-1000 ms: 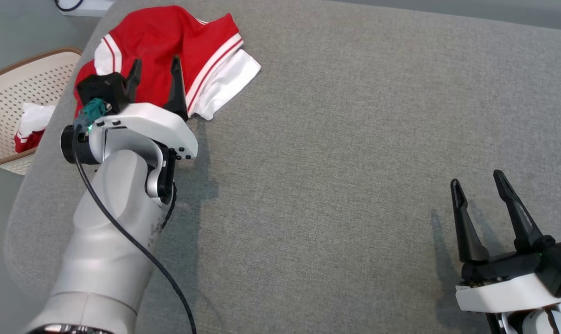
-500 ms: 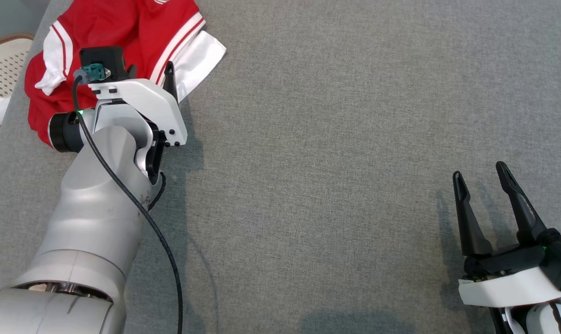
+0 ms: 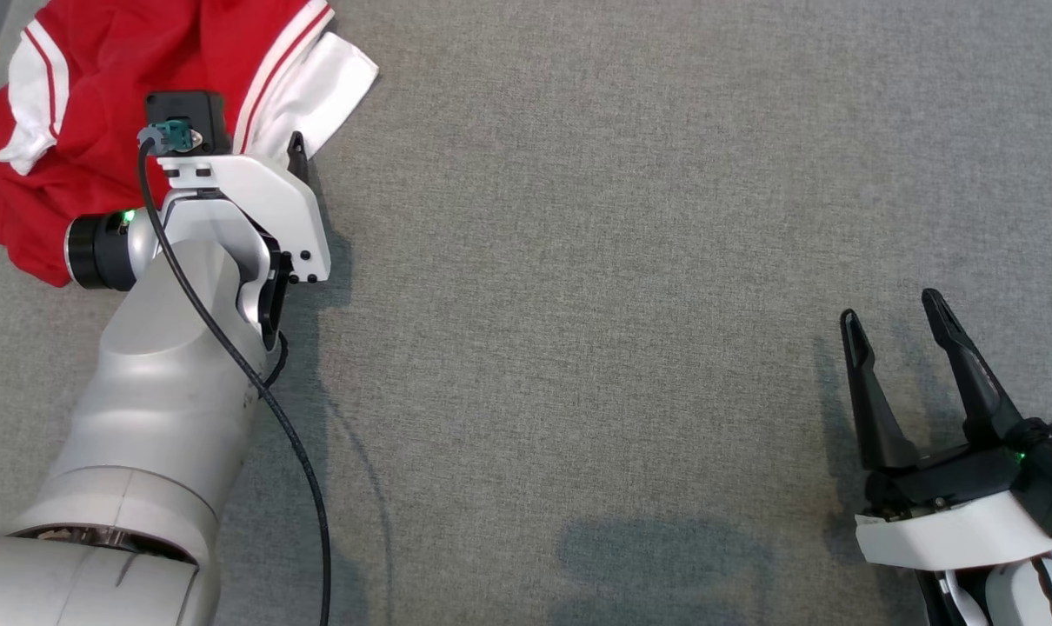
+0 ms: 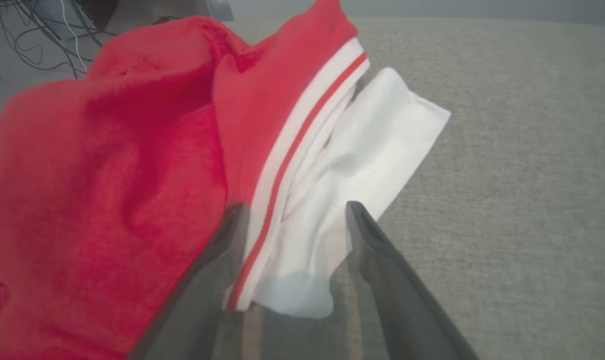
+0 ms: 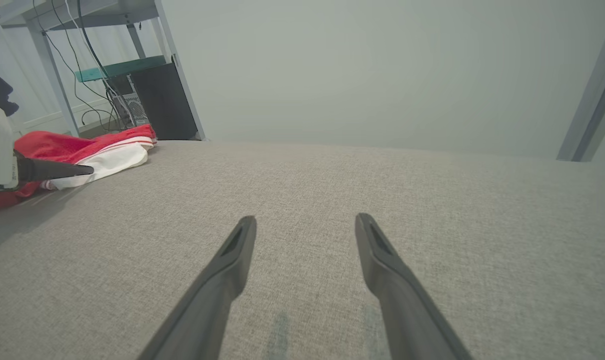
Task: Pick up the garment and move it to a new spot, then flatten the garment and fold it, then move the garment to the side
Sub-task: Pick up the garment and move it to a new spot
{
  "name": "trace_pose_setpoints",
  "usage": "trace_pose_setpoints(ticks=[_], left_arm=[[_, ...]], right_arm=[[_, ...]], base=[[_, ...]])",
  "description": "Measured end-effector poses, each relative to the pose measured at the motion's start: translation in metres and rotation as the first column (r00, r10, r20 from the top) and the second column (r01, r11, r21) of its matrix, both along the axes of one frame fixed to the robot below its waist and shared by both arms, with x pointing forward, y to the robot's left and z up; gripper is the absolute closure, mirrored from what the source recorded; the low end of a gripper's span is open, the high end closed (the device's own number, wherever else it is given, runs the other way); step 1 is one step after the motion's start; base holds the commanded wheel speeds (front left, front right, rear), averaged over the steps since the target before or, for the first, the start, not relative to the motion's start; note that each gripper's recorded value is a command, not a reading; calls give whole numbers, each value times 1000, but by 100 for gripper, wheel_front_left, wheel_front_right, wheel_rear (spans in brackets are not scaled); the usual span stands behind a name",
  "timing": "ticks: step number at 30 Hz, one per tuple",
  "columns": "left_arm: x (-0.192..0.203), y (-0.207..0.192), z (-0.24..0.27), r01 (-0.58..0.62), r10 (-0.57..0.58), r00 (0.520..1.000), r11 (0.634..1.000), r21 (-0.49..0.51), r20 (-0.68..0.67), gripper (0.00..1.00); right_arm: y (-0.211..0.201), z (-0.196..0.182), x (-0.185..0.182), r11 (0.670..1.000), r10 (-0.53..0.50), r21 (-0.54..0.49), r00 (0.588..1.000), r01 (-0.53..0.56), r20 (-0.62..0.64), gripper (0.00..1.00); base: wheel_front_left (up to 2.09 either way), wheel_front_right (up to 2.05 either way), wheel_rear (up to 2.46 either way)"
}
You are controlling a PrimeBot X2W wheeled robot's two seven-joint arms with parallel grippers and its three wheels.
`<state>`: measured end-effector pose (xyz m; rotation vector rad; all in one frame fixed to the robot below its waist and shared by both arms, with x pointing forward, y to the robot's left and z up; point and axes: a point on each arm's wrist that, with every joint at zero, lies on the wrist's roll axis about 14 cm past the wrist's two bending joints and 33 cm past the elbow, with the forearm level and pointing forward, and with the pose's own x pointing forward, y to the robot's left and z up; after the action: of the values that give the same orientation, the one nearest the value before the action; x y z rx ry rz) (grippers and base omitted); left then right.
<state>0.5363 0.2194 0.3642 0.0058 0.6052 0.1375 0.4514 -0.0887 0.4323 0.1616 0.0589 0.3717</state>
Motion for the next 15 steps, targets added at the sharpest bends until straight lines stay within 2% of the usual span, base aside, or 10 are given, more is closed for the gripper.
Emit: trace_pose_setpoints(ticks=[5,7,8,15], left_arm=[[1,-4,-14,9,-9,1000,1000,2,-25,0],[2,-4,-16,11,-11,1000,1000,2,-28,71],[2,-5,-16,13,-13,1000,1000,2,-27,100],[5,-8,-5,26,-26,999,1000,-4,25,100]], right_arm=[[-5,-6,1,1000,-12,-1,1000,12,-14,0],[-7,-8,1,1000,-15,-3,1000,15,-18,0],[-7,-8,1,1000,-16,-3,1000,16,-18,0],[-4,-1,2,1000,-11,2,1000,11,-1,0]], base=[[0,0,0],[0,0,0],[0,0,0],[0,0,0]])
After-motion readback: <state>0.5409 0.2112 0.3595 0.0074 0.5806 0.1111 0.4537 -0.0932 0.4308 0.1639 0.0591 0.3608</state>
